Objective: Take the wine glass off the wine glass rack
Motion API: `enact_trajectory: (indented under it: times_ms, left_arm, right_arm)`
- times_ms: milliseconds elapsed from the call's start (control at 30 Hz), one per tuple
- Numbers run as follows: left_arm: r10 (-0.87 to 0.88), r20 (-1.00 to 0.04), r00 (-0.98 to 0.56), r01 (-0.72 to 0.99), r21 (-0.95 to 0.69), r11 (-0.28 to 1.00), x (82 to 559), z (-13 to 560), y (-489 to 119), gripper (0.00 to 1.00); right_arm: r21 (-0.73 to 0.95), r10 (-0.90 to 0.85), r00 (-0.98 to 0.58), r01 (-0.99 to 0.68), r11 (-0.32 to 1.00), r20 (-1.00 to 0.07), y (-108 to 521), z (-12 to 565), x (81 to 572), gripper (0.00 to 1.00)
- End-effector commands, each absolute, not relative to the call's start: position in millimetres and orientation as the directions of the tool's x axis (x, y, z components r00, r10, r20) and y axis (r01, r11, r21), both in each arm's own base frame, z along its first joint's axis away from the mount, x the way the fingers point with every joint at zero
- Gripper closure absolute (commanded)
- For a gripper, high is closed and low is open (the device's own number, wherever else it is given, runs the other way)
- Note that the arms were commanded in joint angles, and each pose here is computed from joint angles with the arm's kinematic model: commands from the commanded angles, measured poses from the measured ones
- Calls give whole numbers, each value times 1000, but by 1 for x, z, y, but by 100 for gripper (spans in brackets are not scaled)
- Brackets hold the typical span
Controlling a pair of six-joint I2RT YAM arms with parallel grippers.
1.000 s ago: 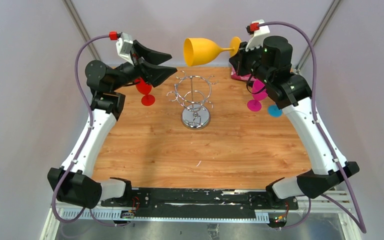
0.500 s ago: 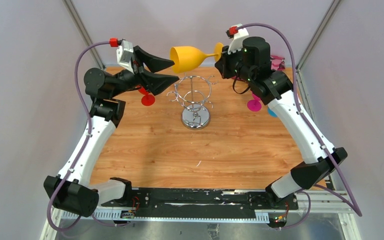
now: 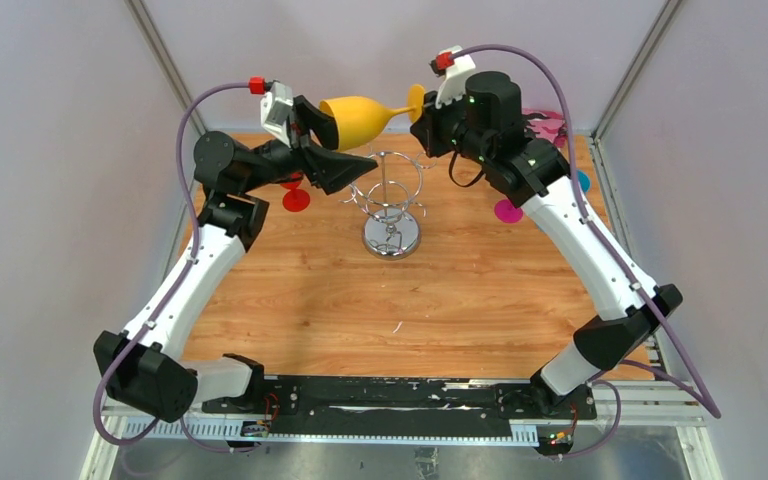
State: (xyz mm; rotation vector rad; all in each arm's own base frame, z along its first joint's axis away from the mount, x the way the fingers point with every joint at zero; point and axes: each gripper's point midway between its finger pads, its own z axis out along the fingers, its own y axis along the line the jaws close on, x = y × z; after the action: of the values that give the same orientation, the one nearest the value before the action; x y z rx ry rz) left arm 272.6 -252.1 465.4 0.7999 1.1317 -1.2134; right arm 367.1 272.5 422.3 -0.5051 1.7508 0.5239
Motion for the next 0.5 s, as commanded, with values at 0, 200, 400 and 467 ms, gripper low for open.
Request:
enact_trajectory:
  times_ms: [0,200,400,467]
  left_arm:
    - [-309,-951,-24,974,-92,207,275,468,-261,29]
    - [-328,-943,-51,956,-142,258,292,459,-261,70]
    - [-348,-935,-67,937,-179,300,306,455,-260,100]
    - [-355,-932,-70,934,-187,306,308,456,-260,100]
  right_arm:
    - [93,-40,-190,-641,762,-981,296,438,357,100]
    - [95,-34,-186,-640,763,-982,295,436,348,100]
    - [90,-30,-173,-642,761,-984,289,440,339,100]
    - [89,-32,-173,-643,760,-984,289,439,338,100]
